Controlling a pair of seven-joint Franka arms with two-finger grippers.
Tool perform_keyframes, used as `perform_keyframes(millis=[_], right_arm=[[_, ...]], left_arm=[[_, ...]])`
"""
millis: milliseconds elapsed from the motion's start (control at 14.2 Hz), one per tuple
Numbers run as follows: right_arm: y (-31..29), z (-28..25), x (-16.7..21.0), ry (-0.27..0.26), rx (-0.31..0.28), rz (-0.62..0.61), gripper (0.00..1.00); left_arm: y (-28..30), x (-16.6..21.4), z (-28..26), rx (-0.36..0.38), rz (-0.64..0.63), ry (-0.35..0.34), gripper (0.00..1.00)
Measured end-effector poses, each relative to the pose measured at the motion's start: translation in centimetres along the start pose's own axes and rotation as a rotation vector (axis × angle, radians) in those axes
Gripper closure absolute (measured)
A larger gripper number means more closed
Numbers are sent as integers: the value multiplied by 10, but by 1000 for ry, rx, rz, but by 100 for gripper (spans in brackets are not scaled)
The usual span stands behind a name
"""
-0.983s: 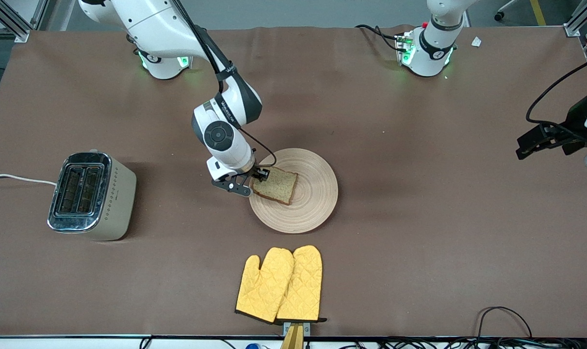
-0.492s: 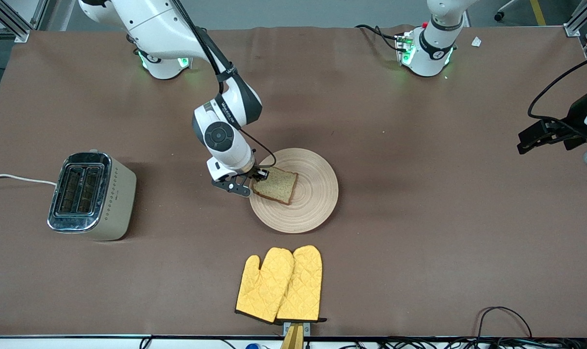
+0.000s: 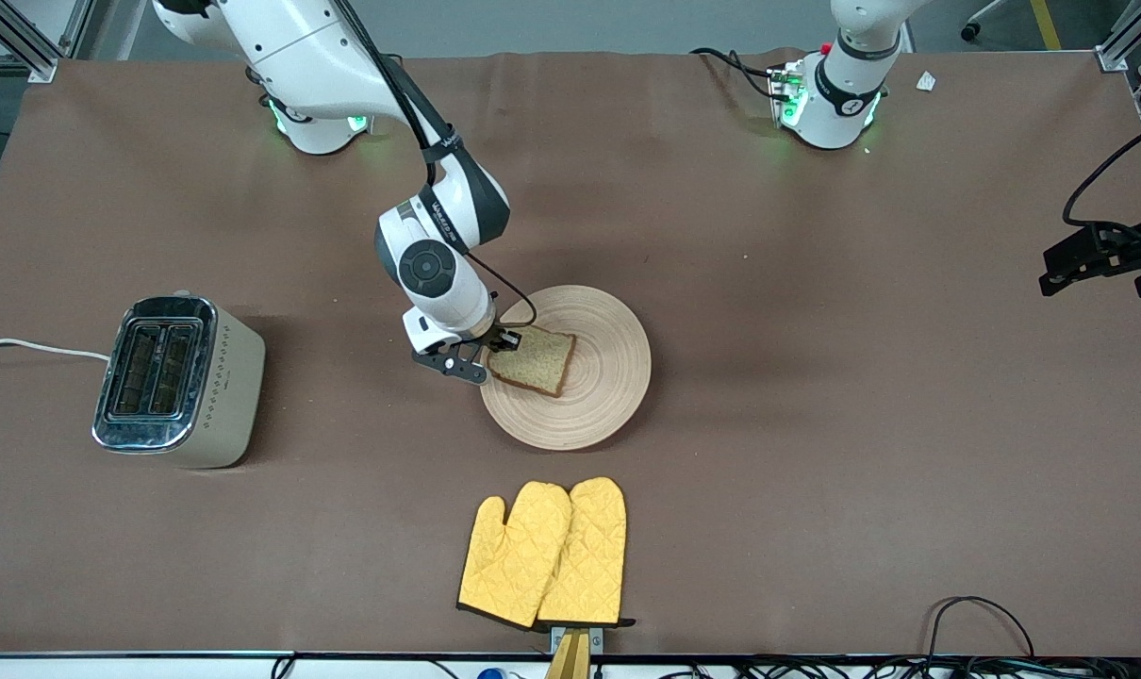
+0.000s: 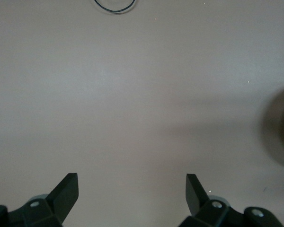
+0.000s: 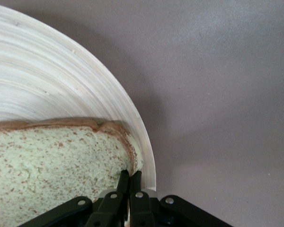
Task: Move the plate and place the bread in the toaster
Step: 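Grasp the bread slice edge with the right gripper, then lift the bread and carry it over the toaster with the right gripper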
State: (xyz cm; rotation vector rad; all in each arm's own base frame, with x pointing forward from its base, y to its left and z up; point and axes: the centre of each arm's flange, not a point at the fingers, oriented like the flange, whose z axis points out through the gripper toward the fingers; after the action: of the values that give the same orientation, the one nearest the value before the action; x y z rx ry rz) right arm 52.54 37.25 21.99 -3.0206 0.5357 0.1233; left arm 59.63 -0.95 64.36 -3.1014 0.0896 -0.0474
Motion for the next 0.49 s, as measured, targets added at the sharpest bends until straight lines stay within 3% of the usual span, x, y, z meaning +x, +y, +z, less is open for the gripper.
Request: perform_keyframes(millis=[281,492], right_arm=[[-20,-56,4,-59,-42,12,97],[-26,-130,10,-61,-37,19,97]], left_arm=[[-9,0,0,2,-15,0,0],[-10,0,0,2,-17,1,0]])
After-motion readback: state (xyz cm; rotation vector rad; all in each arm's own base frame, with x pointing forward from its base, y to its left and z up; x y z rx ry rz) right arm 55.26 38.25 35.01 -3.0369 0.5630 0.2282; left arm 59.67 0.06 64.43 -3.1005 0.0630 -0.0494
